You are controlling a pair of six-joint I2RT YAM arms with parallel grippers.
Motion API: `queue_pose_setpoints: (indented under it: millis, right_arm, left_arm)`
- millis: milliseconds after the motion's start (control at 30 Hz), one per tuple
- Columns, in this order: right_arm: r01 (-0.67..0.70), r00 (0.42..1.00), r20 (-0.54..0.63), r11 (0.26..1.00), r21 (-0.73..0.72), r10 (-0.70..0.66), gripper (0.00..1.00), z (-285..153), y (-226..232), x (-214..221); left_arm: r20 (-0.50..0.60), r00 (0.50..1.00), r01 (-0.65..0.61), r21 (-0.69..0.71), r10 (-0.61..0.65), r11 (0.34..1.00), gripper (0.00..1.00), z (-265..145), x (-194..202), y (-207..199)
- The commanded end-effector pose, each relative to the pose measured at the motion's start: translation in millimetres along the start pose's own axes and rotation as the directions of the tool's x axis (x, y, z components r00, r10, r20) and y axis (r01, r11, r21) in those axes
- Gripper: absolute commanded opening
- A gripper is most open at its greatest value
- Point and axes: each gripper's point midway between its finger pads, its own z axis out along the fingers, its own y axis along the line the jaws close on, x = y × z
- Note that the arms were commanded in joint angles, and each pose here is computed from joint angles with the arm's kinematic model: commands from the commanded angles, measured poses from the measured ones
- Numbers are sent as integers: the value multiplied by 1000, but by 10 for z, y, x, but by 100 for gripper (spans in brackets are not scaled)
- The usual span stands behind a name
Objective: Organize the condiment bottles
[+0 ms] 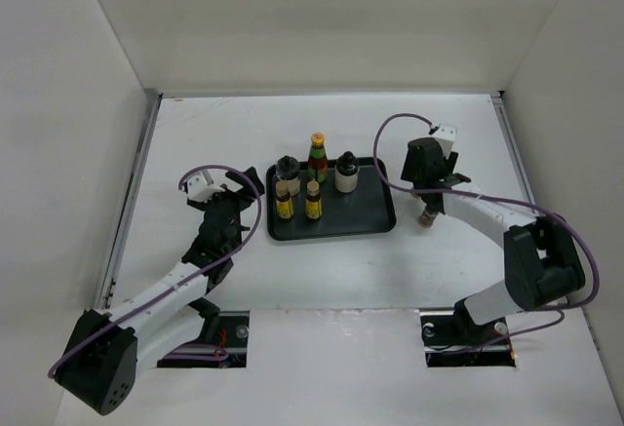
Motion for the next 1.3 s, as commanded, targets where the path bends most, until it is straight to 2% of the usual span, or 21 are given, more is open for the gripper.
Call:
queue_pose_setpoints:
  millis: [0,67,200,233,333,433,633,933,1000,1033,1167,1267]
  right_arm:
    - [-39,999,32,999,-19,40,71,40,75,-118]
    - [-45,998,36,999,-11,46,57,63,67,-123]
    - [-64,997,49,998,-3,64,39,65,45,-190]
    - [-78,994,70,997,-3,78,37,18,35,-251]
    - [-108,980,168,994,-26,111,36,-197,34,-539]
    - [-89,967,225,988,-126,116,36,-478,249,-703]
    - [-32,980,180,953,-302,90,37,-627,874,-553]
    - [25,989,148,943,-332,26,37,-379,1342,-309]
    - [33,990,137,947,-321,12,40,-328,1355,-222]
    - [38,991,131,948,-316,4,45,-314,1359,-170]
    - [48,992,127,949,-313,-9,78,-365,1346,-94]
    - [26,988,150,947,-320,24,87,-544,1255,-236]
  left_arm:
    - [7,1000,27,23,-27,999,98,11,-22,-71]
    - [5,1000,26,23,-26,999,98,14,-17,-74]
    - [7,1000,28,25,-28,999,98,11,-25,-73]
    - [10,999,32,29,-32,999,98,6,-40,-83]
    - [16,999,36,31,-37,999,98,0,-63,-87]
    - [10,999,32,29,-32,999,98,3,-39,-80]
    - [9,1000,29,24,-29,999,99,17,-33,-73]
    - [5,1000,26,23,-26,999,99,14,-18,-67]
    - [5,1000,28,24,-28,999,99,14,-14,-72]
    - [3,1000,26,23,-26,999,99,18,-7,-71]
    - [0,1000,25,25,-25,999,99,19,4,-80]
    - [3,1000,28,27,-28,999,99,15,-10,-86]
